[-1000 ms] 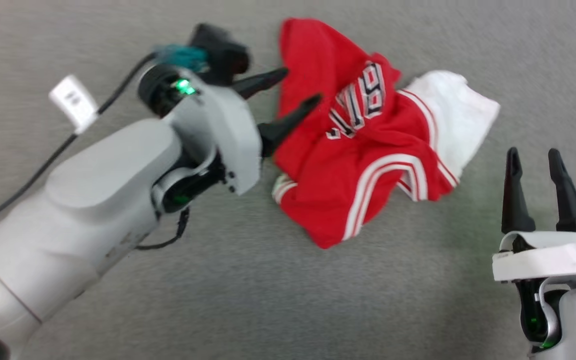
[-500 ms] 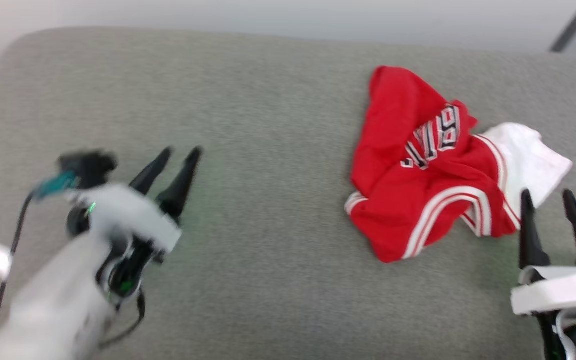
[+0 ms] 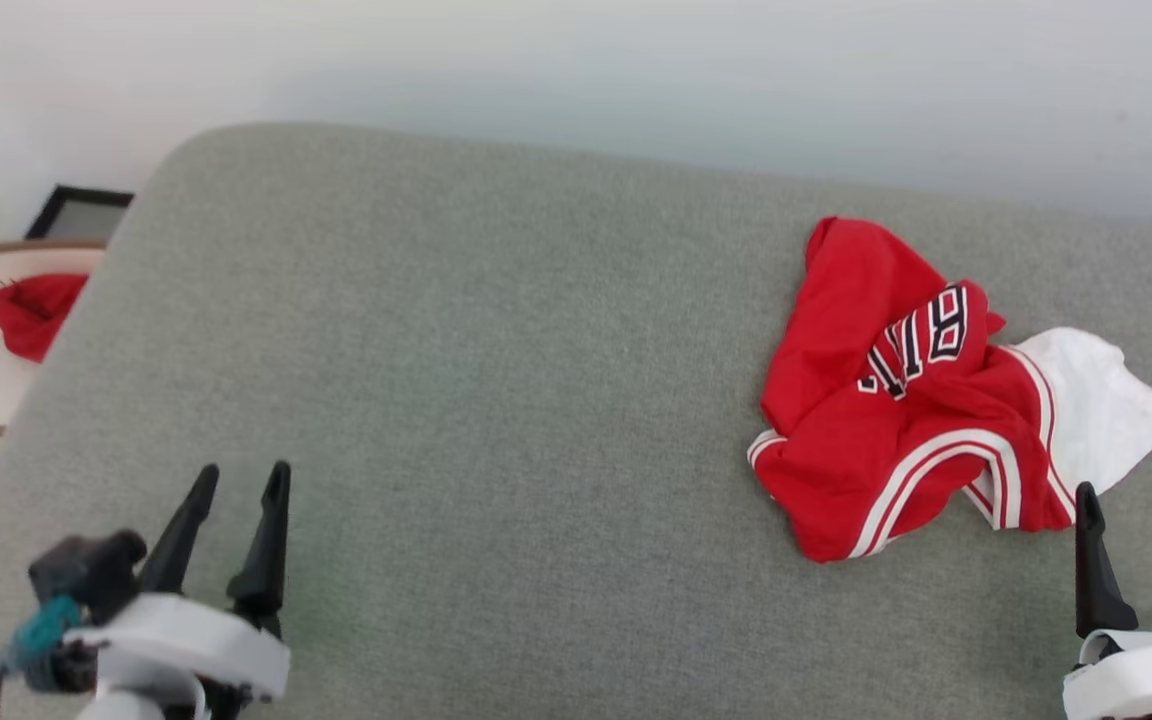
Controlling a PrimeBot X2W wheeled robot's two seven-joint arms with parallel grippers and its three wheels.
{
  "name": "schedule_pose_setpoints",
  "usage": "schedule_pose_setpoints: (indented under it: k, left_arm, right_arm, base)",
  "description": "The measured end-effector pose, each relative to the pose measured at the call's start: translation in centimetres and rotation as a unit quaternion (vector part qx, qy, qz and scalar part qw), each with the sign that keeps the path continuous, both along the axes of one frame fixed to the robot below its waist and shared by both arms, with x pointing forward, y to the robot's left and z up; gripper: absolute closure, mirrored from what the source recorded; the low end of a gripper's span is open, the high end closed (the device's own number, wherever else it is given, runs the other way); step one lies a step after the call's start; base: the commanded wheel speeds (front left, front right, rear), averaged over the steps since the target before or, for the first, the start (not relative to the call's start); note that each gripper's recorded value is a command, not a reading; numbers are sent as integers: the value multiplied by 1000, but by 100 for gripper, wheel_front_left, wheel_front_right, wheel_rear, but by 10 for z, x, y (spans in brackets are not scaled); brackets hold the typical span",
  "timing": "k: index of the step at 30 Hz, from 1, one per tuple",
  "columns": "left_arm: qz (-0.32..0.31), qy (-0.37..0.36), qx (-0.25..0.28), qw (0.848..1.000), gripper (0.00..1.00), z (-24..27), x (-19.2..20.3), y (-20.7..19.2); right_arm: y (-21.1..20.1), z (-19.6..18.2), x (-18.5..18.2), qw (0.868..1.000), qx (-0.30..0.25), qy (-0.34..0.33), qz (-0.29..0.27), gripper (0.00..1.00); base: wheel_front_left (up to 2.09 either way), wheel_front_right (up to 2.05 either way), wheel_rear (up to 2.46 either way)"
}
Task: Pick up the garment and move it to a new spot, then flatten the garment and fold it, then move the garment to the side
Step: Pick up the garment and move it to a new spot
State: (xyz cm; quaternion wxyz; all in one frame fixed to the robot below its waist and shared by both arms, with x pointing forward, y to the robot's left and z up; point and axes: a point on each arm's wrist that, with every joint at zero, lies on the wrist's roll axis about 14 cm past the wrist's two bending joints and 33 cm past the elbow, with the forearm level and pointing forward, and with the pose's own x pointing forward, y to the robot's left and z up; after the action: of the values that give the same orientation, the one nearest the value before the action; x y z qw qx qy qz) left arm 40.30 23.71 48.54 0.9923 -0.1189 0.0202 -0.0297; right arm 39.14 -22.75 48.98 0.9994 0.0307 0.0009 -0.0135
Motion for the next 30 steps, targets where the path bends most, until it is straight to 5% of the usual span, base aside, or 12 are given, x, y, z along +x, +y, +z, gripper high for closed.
schedule_pose_setpoints:
  k: [14,30]
  left_arm:
    - [-21,-64,44,997,0,30,-25,-26]
    - [-39,-52,47,997,0,19,-27,-42]
  right_arm:
    - [1,46,-14,998,16,-63,1,0]
    - [-2,32,-26,999,21,-48,-9,0]
  base:
    - [0,0,0]
    - [0,0,0]
